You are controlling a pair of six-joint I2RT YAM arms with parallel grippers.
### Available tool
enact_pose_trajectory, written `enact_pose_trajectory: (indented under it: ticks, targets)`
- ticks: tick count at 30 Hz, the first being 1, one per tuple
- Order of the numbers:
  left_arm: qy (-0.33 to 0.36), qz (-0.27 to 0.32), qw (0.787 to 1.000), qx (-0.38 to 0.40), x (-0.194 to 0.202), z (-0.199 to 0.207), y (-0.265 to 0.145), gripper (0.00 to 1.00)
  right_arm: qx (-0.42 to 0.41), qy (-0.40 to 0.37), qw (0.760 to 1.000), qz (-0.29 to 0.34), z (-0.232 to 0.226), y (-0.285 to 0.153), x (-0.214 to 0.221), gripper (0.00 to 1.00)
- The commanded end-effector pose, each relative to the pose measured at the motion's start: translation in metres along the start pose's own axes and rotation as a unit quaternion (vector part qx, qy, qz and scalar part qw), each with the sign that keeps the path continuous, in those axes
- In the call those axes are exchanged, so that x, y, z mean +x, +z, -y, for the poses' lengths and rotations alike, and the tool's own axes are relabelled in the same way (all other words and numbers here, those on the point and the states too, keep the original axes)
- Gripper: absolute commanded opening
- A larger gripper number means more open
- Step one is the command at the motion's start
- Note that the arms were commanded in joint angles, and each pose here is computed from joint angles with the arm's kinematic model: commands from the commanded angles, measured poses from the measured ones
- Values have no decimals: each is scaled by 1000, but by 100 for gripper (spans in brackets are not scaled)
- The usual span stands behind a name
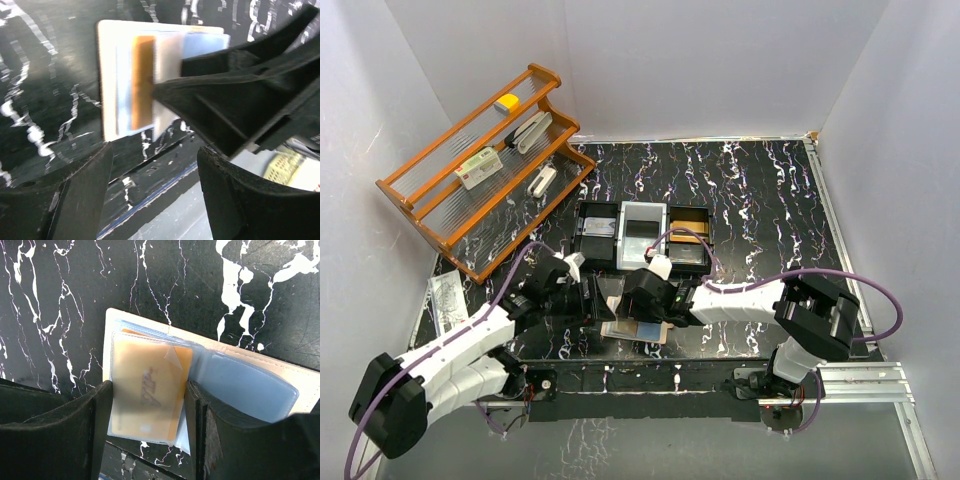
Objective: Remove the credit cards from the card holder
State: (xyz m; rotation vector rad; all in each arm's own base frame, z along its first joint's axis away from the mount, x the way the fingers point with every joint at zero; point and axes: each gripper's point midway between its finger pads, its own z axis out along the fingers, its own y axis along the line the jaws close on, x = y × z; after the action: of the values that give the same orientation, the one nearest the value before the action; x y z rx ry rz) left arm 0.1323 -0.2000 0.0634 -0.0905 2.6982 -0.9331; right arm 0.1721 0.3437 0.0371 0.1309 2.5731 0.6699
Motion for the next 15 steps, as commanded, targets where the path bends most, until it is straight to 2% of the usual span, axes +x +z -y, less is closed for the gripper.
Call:
enact_pose_trajectory:
  ticks: [1, 7, 15]
  targets:
    - [27, -46, 993, 104, 7, 36, 5, 64, -34, 16, 999, -8, -15, -1, 1, 44]
    - [25, -73, 989, 127, 11, 40, 17, 56, -36, 18, 999, -8, -14, -1, 1, 45]
    - [21, -70, 988, 138, 11, 39, 27, 43, -42, 22, 999, -15, -14, 0, 2, 45]
